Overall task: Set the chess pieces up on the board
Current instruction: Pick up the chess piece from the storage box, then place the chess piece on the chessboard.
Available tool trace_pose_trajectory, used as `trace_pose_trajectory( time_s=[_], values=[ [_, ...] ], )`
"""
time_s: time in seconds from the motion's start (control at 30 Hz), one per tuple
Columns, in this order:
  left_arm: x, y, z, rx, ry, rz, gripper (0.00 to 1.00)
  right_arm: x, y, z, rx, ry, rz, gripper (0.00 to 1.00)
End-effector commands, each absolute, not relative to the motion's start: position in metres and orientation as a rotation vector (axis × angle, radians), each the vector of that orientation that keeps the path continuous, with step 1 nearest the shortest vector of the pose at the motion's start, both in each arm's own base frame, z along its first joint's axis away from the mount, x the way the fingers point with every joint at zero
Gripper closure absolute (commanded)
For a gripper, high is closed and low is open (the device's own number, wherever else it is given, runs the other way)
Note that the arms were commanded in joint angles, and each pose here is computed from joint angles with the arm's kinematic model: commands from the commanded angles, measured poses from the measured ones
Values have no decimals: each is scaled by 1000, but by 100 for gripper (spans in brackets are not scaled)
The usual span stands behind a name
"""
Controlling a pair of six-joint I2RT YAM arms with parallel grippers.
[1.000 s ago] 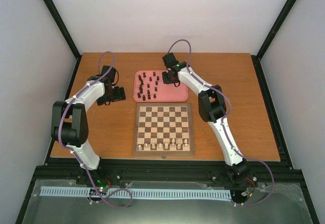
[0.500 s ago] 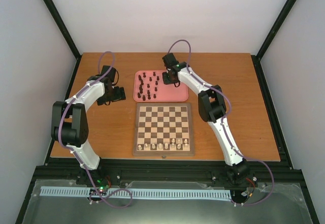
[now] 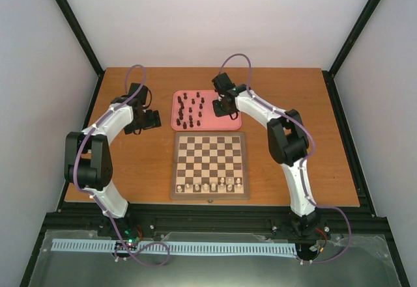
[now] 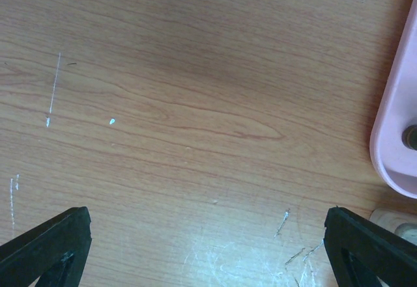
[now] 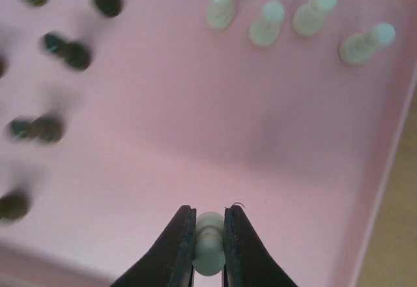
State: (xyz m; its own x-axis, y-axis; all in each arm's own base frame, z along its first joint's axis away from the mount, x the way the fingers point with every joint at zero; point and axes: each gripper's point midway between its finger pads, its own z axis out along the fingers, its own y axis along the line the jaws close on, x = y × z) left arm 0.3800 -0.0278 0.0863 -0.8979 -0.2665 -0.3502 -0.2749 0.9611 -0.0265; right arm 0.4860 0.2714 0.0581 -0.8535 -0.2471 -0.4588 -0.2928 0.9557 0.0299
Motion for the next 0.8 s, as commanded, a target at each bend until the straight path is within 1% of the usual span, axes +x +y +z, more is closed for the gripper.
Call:
trace_pose_trajectory(
  time_s=[0.0, 0.27, 0.4, 0.53, 0.77],
  values=[
    [386, -31, 104, -364, 2708, 12, 0, 447, 289, 110, -437, 2556, 183, 94],
    [389, -32, 109, -366, 2695, 2, 0, 320, 308, 116, -550, 2625, 249, 94],
    [389, -32, 110, -367, 2692, -5, 0, 265, 315, 102, -617, 2668, 286, 93],
    [388, -33, 109, -369, 2693, -10, 0, 233, 308, 92, -643, 2697, 287, 93],
    [386, -33, 105, -369, 2699, -15, 0, 206, 305, 80, -699, 2723, 284, 93]
  ],
)
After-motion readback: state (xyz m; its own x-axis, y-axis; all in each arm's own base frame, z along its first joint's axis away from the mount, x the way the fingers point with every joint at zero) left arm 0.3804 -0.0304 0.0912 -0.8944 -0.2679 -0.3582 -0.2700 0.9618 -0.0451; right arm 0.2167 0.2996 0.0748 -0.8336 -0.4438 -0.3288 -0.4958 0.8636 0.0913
